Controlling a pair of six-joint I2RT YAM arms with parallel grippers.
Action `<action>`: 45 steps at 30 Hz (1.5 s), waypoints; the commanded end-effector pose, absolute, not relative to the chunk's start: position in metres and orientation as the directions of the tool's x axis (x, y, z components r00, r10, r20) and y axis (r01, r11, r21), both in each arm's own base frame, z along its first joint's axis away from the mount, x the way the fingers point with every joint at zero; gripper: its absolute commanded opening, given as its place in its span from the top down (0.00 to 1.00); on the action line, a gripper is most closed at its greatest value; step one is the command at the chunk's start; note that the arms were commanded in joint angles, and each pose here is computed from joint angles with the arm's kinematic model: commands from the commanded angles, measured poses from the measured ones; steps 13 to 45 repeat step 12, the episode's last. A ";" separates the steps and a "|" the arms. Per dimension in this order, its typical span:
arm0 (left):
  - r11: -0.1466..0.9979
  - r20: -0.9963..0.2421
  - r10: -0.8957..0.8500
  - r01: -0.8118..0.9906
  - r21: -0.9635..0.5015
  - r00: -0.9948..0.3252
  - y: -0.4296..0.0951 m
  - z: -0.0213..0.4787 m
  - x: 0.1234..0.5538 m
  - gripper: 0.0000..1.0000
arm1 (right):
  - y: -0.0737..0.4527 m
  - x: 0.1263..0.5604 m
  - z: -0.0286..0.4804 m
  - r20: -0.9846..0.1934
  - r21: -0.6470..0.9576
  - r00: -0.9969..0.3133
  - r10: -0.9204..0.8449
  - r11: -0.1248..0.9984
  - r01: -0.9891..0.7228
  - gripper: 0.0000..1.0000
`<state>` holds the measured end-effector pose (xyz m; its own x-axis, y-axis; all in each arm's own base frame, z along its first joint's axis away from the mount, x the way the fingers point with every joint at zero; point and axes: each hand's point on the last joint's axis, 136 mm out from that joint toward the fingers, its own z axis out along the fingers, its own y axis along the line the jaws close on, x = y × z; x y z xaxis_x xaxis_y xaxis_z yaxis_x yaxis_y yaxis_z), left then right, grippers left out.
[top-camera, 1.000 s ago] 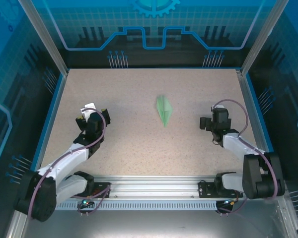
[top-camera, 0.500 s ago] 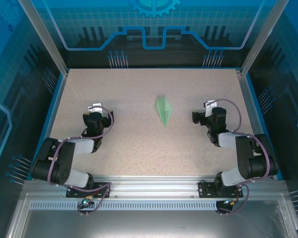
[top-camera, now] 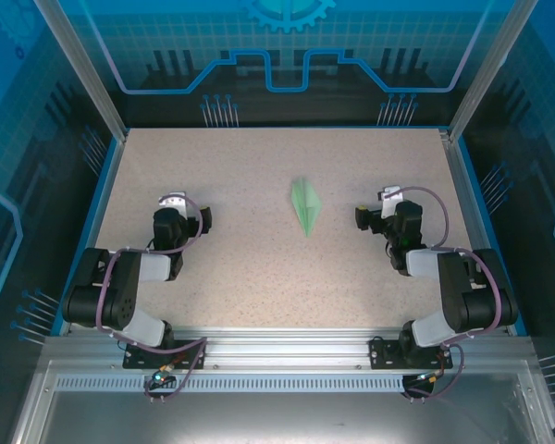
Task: Fold a paper plane with a square sheet of paper (fold left side to right side)
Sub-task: Reset both arms
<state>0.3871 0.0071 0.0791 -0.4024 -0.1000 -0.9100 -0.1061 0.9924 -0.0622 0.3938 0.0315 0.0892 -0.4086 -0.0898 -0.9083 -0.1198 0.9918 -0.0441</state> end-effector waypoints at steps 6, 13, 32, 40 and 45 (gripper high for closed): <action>0.995 -0.921 -0.097 -0.054 -0.083 -0.378 0.000 0.091 0.396 0.02 | 0.030 0.396 0.093 -0.917 -0.057 -0.387 -0.102 0.990 -0.126 0.00; 0.995 -0.920 -0.097 -0.054 -0.083 -0.379 0.000 0.090 0.396 0.01 | 0.031 0.397 0.093 -0.917 -0.057 -0.385 -0.102 0.990 -0.126 0.00; 0.995 -0.920 -0.097 -0.054 -0.083 -0.379 0.000 0.090 0.396 0.01 | 0.031 0.397 0.093 -0.917 -0.057 -0.385 -0.102 0.990 -0.126 0.00; 0.995 -0.920 -0.097 -0.054 -0.083 -0.379 0.000 0.090 0.396 0.01 | 0.031 0.397 0.093 -0.917 -0.057 -0.385 -0.102 0.990 -0.126 0.00; 0.995 -0.920 -0.097 -0.054 -0.083 -0.379 0.000 0.090 0.396 0.01 | 0.031 0.397 0.093 -0.917 -0.057 -0.385 -0.102 0.990 -0.126 0.00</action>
